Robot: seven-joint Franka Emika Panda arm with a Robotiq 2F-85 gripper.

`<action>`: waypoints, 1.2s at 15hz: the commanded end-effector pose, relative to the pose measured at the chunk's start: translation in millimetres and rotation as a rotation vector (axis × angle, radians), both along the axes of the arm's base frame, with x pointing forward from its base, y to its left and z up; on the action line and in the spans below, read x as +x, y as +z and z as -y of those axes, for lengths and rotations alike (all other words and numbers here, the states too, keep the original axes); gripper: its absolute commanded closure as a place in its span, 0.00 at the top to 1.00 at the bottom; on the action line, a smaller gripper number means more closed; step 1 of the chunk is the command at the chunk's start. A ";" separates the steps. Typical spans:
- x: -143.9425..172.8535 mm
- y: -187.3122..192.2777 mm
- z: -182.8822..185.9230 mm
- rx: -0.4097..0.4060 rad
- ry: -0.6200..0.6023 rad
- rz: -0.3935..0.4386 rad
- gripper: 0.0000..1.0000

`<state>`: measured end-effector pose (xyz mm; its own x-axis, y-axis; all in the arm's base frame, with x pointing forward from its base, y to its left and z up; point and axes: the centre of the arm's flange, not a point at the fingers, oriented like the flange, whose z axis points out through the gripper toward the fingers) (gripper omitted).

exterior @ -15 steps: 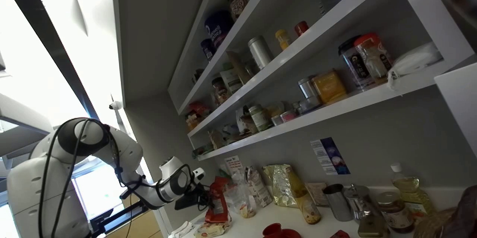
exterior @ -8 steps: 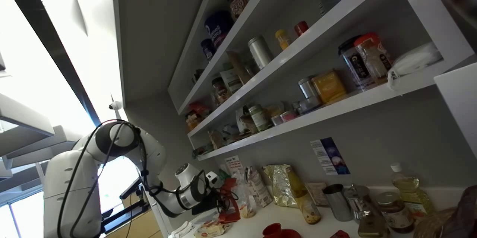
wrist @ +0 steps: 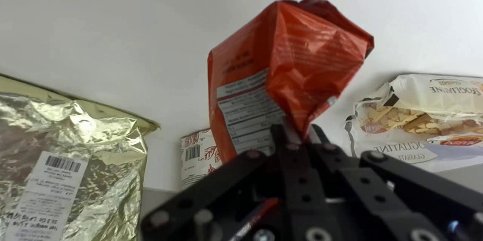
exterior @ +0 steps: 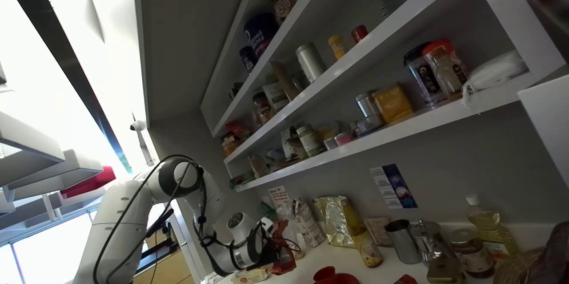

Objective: Remove the orange packet from the shelf

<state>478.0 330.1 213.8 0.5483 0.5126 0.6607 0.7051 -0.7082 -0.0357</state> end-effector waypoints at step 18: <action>13.4 -86.6 29.2 0.027 0.168 0.203 0.01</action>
